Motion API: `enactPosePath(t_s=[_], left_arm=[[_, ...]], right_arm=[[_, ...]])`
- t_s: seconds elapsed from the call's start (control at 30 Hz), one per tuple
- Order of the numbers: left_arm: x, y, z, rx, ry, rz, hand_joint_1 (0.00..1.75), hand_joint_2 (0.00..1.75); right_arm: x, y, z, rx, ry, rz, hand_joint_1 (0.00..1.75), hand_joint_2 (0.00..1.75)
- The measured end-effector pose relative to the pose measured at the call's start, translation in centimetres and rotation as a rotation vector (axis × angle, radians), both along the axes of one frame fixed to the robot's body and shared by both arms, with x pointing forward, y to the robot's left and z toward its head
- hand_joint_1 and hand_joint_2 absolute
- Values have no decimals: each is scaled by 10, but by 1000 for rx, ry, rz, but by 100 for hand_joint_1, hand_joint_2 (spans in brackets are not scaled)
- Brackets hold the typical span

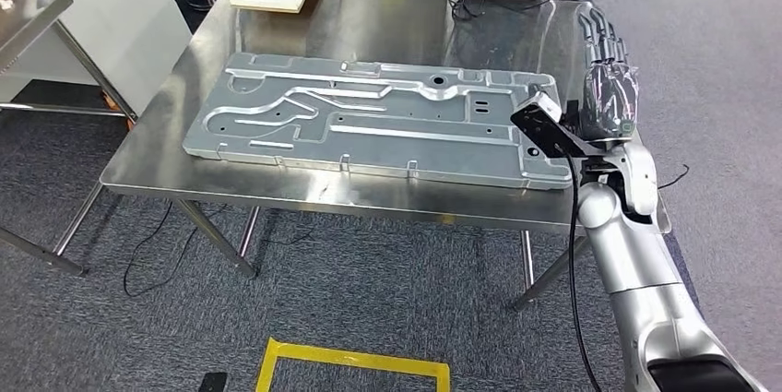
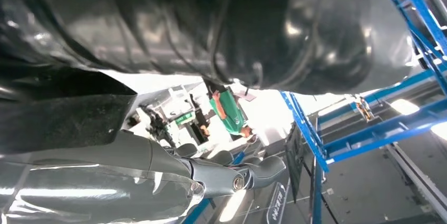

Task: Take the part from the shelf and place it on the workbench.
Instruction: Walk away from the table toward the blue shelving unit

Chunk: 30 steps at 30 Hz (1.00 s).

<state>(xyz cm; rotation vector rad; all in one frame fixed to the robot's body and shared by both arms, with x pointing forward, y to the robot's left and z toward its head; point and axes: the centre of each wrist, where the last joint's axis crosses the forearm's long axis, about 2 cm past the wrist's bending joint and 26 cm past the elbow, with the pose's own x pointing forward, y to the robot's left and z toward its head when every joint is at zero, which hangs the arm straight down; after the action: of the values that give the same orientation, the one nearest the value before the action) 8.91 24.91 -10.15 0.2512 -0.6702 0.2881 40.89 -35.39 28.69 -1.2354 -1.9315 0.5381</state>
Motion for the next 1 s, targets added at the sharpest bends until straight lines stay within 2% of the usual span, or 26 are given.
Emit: enactPosePath(t_s=[0.3, 0.5, 0.73, 1.0], left_arm=[[1, 0, 0, -2, -5, -5, 0, 175], [-4, 2, -1, 17, 18, -11, 0, 175], [-10, 2, -2, 18, 39, -22, 0, 175], [-11, 2, -2, 19, 41, -25, 0, 175]], right_arm=[[1, -2, 1, -23, 3, -27, 0, 0], [-4, -2, -14, -33, 27, -36, 0, 0], [-12, -6, -15, -39, -33, -66, 0, 0], [-15, -7, -19, -56, -36, -78, 0, 0]])
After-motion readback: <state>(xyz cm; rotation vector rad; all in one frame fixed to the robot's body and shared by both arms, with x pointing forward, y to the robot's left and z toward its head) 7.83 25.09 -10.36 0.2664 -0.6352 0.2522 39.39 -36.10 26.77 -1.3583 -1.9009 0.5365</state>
